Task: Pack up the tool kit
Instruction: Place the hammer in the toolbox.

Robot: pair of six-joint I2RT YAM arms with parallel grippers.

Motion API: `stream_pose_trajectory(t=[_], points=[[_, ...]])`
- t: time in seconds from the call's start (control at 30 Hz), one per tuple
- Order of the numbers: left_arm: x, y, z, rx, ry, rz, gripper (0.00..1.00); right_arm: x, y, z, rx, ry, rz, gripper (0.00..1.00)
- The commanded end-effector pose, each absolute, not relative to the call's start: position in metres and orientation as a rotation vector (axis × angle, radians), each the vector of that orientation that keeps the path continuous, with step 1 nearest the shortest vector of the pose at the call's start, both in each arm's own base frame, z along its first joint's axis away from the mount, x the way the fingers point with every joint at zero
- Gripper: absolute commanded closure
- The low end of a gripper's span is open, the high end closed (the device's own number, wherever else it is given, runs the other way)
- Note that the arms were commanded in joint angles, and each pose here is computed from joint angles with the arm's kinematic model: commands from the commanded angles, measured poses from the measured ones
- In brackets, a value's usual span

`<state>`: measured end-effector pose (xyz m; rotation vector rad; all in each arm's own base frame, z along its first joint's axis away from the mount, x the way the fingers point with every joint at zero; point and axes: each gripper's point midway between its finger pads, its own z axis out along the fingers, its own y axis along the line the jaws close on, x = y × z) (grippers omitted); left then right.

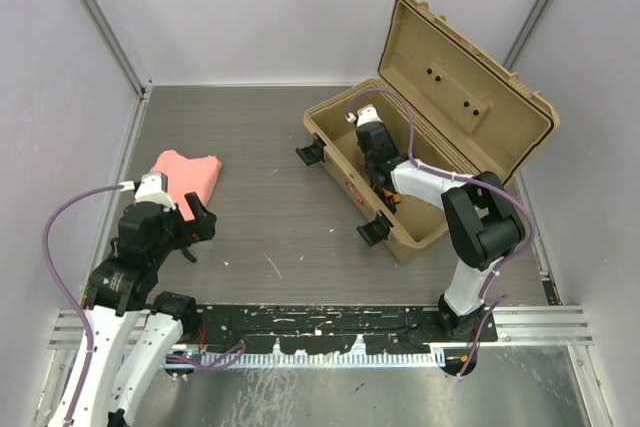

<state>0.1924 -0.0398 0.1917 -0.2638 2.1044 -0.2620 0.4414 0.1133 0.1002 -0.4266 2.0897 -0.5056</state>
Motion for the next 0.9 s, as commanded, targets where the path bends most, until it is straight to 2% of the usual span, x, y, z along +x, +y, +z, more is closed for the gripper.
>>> stream_pose_trajectory(t=[0.0, 0.17, 0.23, 0.33, 0.87], points=[[0.203, -0.034, 0.193, -0.299, 2.096, -0.221, 0.02, 0.455, 0.109, 0.12, -0.298, 2.011, -0.511, 0.72], [0.204, -0.033, 0.191, -0.306, 2.096, -0.215, 0.02, 0.457, 0.118, 0.123, -0.315, 2.019, -0.427, 0.68], [0.204, -0.031, 0.19, -0.314, 2.098, -0.202, 0.02, 0.457, 0.121, 0.13, -0.299, 2.011, -0.4, 0.59], [0.204, -0.03, 0.19, -0.324, 2.099, -0.192, 0.02, 0.456, 0.123, 0.141, -0.272, 1.994, -0.359, 0.52], [0.205, -0.031, 0.185, -0.336, 2.127, -0.191, 0.02, 0.424, 0.134, 0.241, -0.158, 1.828, -0.075, 0.44]])
